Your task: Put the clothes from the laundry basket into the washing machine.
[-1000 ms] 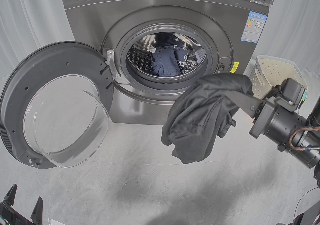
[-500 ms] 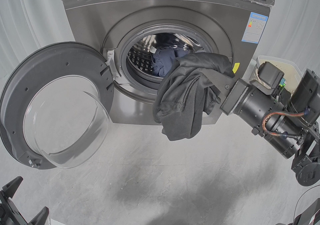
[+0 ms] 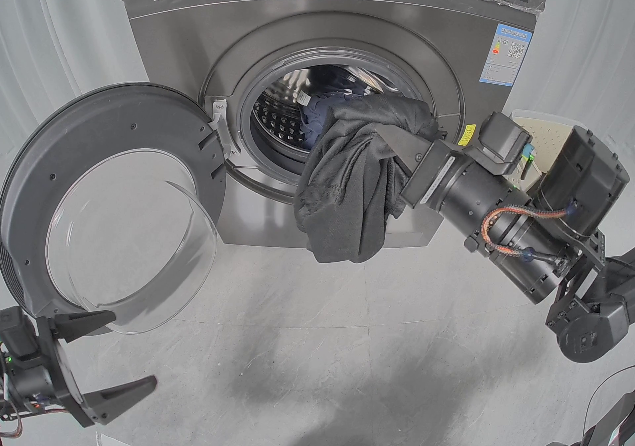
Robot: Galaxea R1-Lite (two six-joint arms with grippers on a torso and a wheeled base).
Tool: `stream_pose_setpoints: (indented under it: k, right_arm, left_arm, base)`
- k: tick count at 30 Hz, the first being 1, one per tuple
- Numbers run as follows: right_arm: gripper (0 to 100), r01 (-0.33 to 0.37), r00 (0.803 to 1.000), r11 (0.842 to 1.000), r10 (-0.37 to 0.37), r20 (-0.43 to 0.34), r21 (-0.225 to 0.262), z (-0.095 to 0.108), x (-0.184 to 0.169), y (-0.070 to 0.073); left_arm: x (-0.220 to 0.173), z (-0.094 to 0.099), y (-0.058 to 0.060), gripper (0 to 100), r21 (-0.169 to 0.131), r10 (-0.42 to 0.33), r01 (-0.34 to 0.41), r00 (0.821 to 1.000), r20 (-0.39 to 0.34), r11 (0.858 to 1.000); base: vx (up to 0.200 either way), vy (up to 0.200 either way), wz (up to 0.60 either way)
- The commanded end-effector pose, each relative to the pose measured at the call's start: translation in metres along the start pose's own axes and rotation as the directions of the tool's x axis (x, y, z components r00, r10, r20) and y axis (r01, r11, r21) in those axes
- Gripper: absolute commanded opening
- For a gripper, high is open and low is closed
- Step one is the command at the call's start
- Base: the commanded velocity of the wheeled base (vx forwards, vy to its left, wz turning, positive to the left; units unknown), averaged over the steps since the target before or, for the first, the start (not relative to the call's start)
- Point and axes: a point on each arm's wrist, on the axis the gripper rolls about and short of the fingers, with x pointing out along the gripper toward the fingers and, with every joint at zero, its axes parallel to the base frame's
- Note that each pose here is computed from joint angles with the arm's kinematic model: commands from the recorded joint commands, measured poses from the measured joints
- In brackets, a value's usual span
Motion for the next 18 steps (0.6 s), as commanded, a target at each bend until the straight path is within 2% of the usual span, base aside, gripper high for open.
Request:
stream_pose_setpoints:
  k: [1, 5, 8, 13, 18]
  right_arm:
    - [0, 0.005, 1.000, 1.000, -0.005, 0.000, 0.000, -0.005, 0.007, -0.002]
    - [0, -0.002, 1.000, 1.000, 0.002, -0.006, 0.004, -0.007, 0.007, 0.001]
    - [0, -0.003, 1.000, 1.000, 0.003, -0.002, 0.007, -0.007, 0.005, 0.001]
    - [0, -0.018, 0.999, 1.000, 0.017, 0.043, 0.011, -0.002, 0.005, 0.003]
    - [0, -0.025, 0.998, 1.000, 0.025, 0.055, 0.014, 0.003, 0.002, 0.005]
  left_arm:
    - [0.075, 0.004, 0.012, 100, -0.054, -0.162, 0.156, 0.973, -0.163, 0.986]
    - [0.105, 0.010, 0.015, 100, -0.037, -0.186, 0.182, 0.974, -0.128, 0.983]
    - [0.124, 0.009, 0.014, 100, -0.059, -0.208, 0.202, 0.969, -0.136, 0.978]
    - [0.151, 0.001, 0.014, 100, -0.087, -0.242, 0.230, 0.952, -0.188, 0.969]
    - [0.176, 0.001, 0.017, 100, -0.086, -0.246, 0.234, 0.951, -0.190, 0.968]
  base:
    - [0.000, 0.000, 0.00]
    - [0.000, 0.000, 0.00]
    - [0.000, 0.000, 0.00]
    - [0.000, 0.000, 0.00]
    - [0.000, 0.000, 0.00]
